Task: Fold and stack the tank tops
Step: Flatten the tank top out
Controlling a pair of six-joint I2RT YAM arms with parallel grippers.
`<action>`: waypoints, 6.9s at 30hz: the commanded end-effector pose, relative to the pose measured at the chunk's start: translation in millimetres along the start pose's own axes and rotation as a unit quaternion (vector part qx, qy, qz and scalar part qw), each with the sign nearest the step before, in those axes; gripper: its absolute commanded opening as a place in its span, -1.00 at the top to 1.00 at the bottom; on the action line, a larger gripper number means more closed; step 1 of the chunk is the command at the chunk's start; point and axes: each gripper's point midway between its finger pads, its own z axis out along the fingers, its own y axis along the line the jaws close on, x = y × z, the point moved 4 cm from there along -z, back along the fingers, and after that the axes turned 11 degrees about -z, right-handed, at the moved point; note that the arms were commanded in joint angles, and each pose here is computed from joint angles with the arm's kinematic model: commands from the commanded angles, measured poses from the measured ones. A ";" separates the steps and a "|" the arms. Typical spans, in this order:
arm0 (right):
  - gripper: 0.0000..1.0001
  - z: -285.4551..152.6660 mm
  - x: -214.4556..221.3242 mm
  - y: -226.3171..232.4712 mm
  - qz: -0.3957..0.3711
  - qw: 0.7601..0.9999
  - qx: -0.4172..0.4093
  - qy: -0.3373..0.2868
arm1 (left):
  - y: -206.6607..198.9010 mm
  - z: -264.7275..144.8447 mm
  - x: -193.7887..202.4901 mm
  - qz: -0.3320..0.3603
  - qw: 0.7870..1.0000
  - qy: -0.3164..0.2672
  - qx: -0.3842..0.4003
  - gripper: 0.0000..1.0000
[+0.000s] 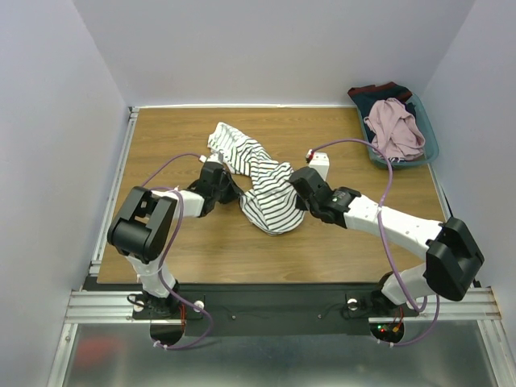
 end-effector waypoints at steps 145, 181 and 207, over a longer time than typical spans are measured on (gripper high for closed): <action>0.18 -11.8 64.2 266.7 -0.123 0.976 -0.178 -0.006 | 20.7 83.2 -198.8 0.058 0.989 -0.062 -0.125 0.49; 0.99 -59.1 139.8 218.1 -0.188 0.955 -0.224 0.047 | 15.2 31.8 -180.6 -0.009 0.987 -0.101 -0.124 1.00; 0.42 -104.3 130.8 199.9 -0.129 0.947 -0.290 0.051 | 23.9 -12.7 -123.0 -0.035 0.991 -0.096 -0.088 -0.05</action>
